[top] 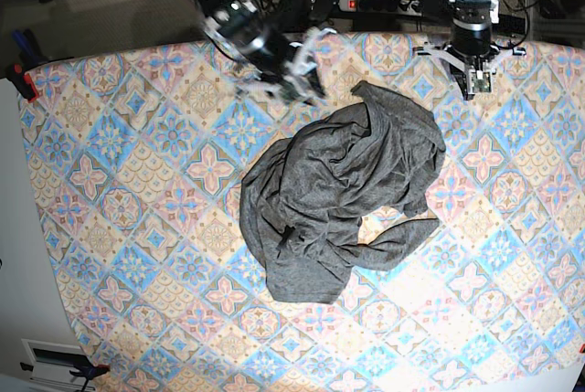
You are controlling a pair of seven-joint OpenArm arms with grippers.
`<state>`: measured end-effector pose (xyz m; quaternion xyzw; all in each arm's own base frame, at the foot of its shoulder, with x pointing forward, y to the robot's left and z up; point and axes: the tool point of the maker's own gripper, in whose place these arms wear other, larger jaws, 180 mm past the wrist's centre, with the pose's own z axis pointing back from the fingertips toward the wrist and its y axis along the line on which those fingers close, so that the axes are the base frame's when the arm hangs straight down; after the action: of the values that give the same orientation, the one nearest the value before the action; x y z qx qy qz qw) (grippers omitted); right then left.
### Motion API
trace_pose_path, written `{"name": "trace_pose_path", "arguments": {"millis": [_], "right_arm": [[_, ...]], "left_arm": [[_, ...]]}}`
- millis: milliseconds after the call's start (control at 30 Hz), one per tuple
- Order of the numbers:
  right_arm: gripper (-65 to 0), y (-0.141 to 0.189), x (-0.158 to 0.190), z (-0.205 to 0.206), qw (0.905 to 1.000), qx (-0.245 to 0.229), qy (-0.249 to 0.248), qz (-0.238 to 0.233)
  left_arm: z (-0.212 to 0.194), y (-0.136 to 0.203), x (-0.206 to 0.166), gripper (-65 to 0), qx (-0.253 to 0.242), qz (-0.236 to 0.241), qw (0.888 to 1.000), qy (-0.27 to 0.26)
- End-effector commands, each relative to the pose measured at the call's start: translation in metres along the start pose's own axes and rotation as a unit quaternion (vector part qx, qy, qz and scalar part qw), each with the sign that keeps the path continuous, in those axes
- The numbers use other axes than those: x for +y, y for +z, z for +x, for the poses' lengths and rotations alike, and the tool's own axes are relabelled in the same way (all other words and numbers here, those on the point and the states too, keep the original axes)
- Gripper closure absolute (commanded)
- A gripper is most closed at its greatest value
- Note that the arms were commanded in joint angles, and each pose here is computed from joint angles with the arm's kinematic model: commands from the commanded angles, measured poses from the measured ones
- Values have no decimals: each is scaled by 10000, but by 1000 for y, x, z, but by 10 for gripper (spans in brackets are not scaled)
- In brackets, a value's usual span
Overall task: Layout the t-shirt on the table in an organized manner, then fold the t-shirt properly
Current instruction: 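Lower the right gripper onto the grey t-shirt and pinch a fold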
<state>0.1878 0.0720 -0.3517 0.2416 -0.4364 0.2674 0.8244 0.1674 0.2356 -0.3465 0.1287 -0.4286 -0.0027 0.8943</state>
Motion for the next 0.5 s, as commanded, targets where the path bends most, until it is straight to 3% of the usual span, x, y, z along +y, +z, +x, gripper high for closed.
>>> {"name": "trace_pose_path", "arguments": {"millis": [0, 100, 233, 333, 467], "right_arm": [[-124, 0, 1, 13, 9998, -196, 74, 30], [-125, -7, 3, 30, 9989, -384, 251, 130], [-127, -18, 6, 27, 9986, -304, 371, 230], [-144, -26, 5, 28, 9987, -292, 339, 225], [-236, -40, 6, 41, 9985, -416, 292, 227]], "left_arm": [[11, 0, 4, -3, -169, 28, 9998, -61], [17, -2, -8, -3, -246, -398, 9985, -296], [31, -4, -33, -3, -464, -1102, 9916, -485], [37, -6, -30, -3, -552, -1125, 9910, -474], [37, -7, -24, -3, -544, -1040, 9918, -509]]}}
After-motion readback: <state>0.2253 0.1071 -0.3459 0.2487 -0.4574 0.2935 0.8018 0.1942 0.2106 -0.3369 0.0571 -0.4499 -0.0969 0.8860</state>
